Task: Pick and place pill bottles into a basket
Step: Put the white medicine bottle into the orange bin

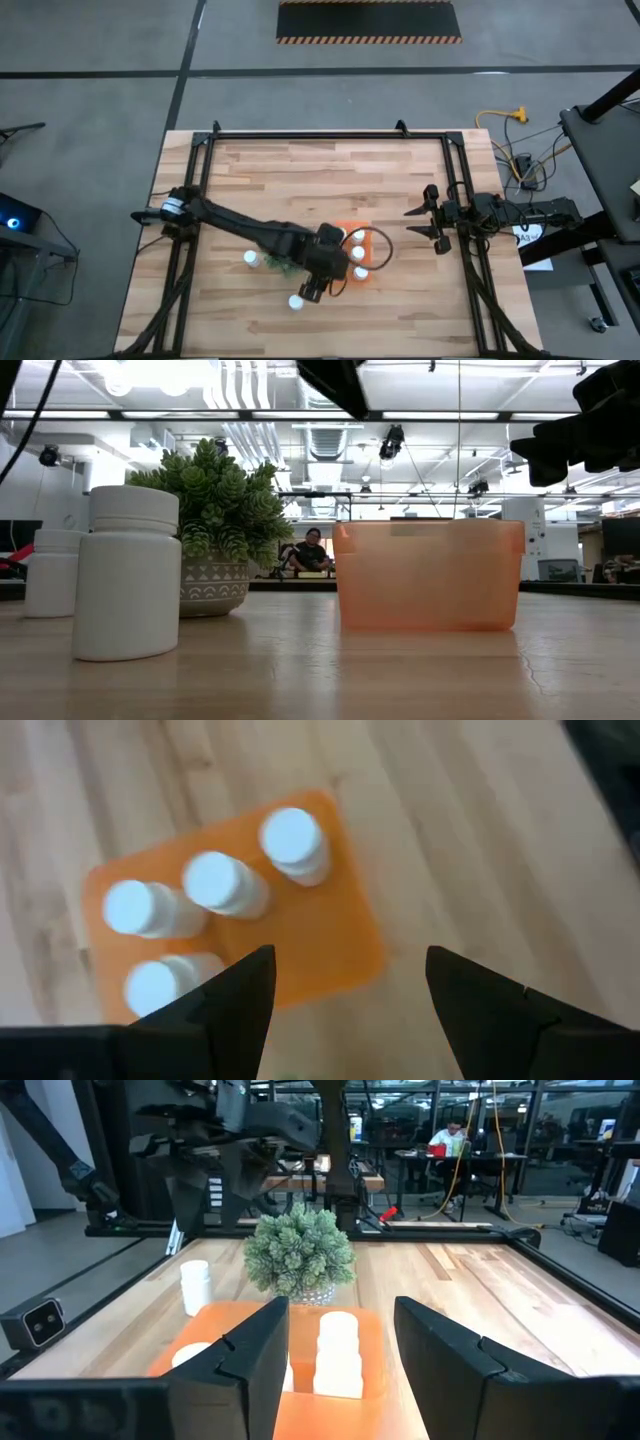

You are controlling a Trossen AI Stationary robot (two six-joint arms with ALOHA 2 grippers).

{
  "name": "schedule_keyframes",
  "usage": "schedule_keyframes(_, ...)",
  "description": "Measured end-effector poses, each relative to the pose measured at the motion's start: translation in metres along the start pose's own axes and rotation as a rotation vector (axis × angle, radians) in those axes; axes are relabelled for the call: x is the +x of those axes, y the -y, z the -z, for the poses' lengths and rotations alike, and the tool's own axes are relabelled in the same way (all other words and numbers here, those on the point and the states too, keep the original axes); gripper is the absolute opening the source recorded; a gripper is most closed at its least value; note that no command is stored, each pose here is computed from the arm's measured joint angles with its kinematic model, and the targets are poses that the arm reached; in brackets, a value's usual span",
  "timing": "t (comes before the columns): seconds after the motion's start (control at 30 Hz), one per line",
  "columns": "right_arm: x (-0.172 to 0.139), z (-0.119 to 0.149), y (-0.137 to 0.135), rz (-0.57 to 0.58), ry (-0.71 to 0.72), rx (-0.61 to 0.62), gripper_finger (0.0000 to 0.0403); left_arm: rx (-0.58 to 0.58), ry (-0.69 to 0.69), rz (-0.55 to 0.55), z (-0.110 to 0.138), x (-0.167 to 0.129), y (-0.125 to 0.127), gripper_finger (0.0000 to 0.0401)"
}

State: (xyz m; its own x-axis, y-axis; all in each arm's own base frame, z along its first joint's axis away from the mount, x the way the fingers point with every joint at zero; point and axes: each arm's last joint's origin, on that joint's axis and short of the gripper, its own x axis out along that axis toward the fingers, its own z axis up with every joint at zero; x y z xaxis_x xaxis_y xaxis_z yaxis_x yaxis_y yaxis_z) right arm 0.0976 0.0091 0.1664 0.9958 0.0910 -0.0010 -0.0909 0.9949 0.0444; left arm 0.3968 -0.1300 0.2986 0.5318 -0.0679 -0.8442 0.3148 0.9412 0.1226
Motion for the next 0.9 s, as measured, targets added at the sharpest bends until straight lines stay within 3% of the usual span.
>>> schedule_keyframes(0.4, 0.000, 0.000, 0.000, 0.000, 0.000, -0.002, 0.0172, -0.069, -0.180, 0.040, 0.019, -0.017, 0.048, 0.0240)
schedule_keyframes(0.67, 0.000, 0.000, 0.000, 0.000, 0.000, -0.002, 0.0174, 0.016, -0.131, -0.030, 0.023, -0.036, 0.080, 0.0240)
schedule_keyframes(0.9, 0.000, 0.000, 0.000, 0.000, 0.000, 0.000, 0.0171, -0.040, -0.014, -0.114, 0.058, -0.060, 0.081, 0.0240)
